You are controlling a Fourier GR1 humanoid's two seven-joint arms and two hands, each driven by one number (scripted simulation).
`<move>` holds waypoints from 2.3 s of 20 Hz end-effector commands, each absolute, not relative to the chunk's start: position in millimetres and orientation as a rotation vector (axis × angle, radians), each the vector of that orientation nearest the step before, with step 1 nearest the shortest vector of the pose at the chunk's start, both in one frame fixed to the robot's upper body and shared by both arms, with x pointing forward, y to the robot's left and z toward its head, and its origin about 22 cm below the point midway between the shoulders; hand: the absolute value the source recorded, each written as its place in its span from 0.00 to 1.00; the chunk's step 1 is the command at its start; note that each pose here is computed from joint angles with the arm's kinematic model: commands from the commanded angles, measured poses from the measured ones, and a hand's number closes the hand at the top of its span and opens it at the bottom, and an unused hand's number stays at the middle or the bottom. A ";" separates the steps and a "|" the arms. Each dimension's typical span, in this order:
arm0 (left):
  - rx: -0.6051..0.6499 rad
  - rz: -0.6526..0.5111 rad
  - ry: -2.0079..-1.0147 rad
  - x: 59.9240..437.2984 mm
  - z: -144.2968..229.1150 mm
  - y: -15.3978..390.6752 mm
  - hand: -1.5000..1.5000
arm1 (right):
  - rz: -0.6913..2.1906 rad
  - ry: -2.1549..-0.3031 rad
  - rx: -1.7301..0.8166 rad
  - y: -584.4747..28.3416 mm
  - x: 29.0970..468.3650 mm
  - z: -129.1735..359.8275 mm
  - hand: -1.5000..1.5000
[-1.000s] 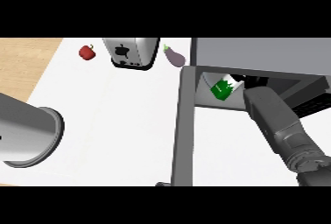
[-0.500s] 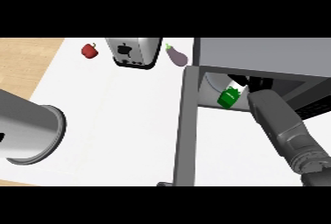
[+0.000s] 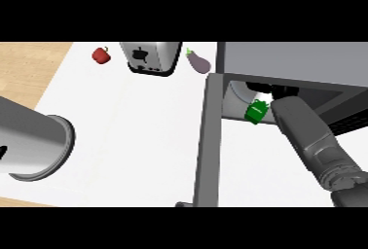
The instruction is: Pick up the milk, place it into the microwave and close the microwave
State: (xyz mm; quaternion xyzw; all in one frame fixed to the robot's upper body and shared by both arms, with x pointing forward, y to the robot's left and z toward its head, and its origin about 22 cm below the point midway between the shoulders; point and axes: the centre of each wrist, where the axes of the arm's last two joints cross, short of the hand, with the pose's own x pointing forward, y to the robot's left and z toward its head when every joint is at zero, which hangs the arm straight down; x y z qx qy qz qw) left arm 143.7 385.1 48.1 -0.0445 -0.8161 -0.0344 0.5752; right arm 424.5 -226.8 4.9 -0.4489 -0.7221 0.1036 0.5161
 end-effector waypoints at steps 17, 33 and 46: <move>-0.083 -0.035 -1.867 152.3 33.3 395.0 0.00 | 0.305 -1.770 -0.999 -201.5 426.2 5.3 0.00; -0.051 -0.031 -1.877 145.6 30.5 384.7 0.00 | 0.213 -1.843 -0.708 -224.4 394.7 -40.0 0.00; -0.263 -0.137 -1.827 141.9 20.6 368.9 0.00 | 0.081 -1.862 -0.349 -175.9 363.6 -78.2 0.00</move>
